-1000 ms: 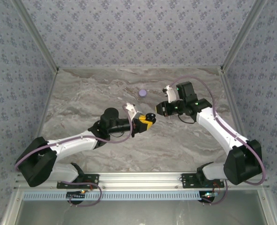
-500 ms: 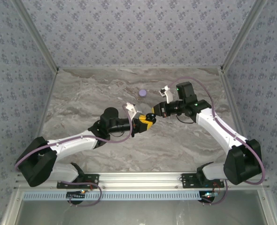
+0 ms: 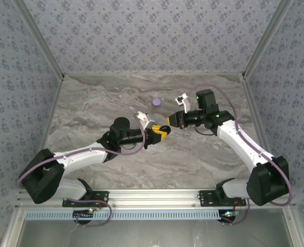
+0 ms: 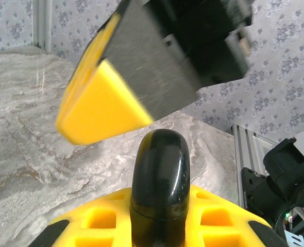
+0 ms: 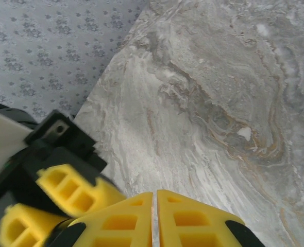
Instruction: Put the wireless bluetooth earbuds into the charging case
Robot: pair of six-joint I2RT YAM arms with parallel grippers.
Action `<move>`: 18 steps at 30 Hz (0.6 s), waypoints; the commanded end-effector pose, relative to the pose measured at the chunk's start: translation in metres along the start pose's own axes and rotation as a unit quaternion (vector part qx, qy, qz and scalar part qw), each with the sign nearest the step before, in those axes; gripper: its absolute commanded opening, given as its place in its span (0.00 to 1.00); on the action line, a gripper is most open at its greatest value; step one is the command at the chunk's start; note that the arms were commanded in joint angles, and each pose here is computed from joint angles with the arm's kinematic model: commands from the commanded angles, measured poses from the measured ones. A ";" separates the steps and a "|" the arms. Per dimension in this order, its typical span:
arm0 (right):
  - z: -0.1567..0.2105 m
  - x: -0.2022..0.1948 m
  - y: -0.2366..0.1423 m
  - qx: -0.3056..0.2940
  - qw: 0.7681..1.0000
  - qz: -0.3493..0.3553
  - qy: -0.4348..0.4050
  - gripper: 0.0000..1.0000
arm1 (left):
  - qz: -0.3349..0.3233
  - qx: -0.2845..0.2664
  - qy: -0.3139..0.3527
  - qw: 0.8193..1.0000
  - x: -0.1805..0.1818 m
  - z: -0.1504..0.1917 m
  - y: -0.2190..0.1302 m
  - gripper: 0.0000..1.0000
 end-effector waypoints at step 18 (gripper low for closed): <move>0.003 -0.035 -0.021 -0.024 0.980 0.195 0.029 0.13 | -0.154 0.024 -0.054 0.986 0.045 0.001 0.000 0.07</move>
Point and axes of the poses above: each hand's point on the last joint's axis, 136 mm out from that joint toward the fingers, its own y axis out along the fingers, its own x axis along the line the jaws close on, z = x × y, the point moved 6 cm from there along -y, back along the fingers
